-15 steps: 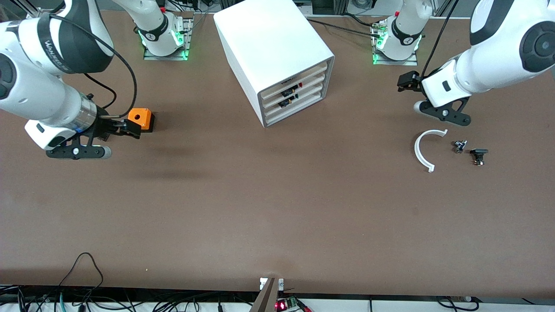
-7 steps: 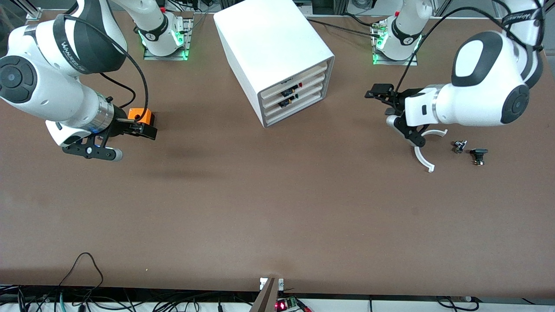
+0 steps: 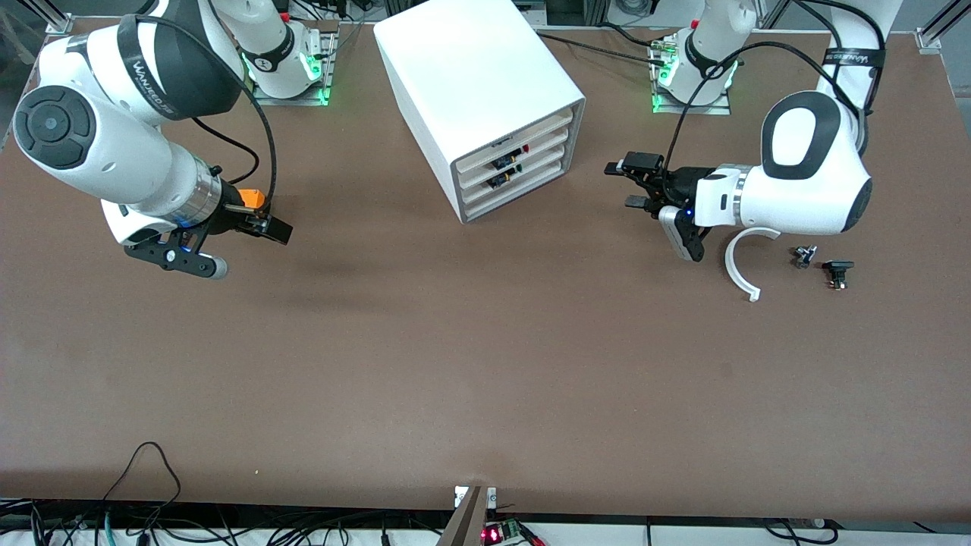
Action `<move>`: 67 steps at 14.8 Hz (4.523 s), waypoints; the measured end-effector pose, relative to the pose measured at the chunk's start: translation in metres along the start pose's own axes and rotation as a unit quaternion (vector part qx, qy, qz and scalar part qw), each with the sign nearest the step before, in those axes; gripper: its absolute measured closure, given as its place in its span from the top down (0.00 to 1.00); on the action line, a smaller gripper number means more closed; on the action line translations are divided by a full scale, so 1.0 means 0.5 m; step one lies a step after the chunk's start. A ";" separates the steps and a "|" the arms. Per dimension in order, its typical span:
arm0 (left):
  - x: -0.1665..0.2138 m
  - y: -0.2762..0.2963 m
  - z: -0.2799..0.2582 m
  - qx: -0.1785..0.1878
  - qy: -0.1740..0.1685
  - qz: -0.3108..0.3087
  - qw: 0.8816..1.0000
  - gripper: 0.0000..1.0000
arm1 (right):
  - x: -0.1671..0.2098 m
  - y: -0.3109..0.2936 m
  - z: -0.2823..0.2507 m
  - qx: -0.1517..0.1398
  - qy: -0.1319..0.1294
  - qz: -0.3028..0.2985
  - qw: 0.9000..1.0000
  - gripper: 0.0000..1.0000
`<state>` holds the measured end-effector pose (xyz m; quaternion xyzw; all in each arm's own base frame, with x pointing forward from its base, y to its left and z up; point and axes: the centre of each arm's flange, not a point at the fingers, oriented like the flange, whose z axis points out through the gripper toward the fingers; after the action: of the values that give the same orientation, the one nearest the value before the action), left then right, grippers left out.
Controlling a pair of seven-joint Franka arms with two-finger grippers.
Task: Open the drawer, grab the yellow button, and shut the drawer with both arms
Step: 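Grasp the white cabinet drawer front with the left gripper, then pull the drawer open with the left gripper while the right gripper rises, then reach the right gripper into the open drawer over the yellow button, then grasp the yellow button with the right gripper while the left gripper releases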
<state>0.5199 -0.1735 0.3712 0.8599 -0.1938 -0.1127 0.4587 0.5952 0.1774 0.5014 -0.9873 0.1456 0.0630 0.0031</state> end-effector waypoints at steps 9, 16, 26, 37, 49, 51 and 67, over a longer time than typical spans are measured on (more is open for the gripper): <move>-0.107 -0.070 0.199 -0.168 0.061 0.011 0.984 0.92 | -0.032 -0.060 -0.013 0.004 0.009 0.045 0.999 1.00; -0.189 -0.093 0.304 -0.204 0.060 0.000 0.977 0.66 | -0.046 -0.116 -0.016 0.007 0.016 0.073 0.997 1.00; -0.220 -0.072 0.369 -0.227 0.052 -0.013 0.972 0.38 | -0.052 -0.187 -0.022 0.015 0.025 0.107 0.994 1.00; -0.210 -0.100 0.333 -0.222 0.073 -0.012 0.972 0.15 | -0.111 -0.321 -0.029 0.029 0.033 0.180 0.983 1.00; -0.090 -0.217 0.170 -0.198 0.100 0.000 0.975 0.29 | -0.266 -0.547 0.025 0.080 0.038 0.280 0.956 1.00; -0.090 -0.223 0.163 -0.194 0.105 -0.003 0.975 0.46 | -0.293 -0.578 0.038 0.091 0.037 0.296 0.950 1.00; -0.023 -0.069 -0.095 0.042 0.010 -0.101 0.994 1.00 | -0.471 -0.738 0.249 0.070 0.023 0.340 0.938 1.00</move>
<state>0.5352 -0.1156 0.3689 0.8946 -0.1062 -0.1418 0.4103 0.4623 0.6015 0.4029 -0.8774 0.4767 0.0270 0.0471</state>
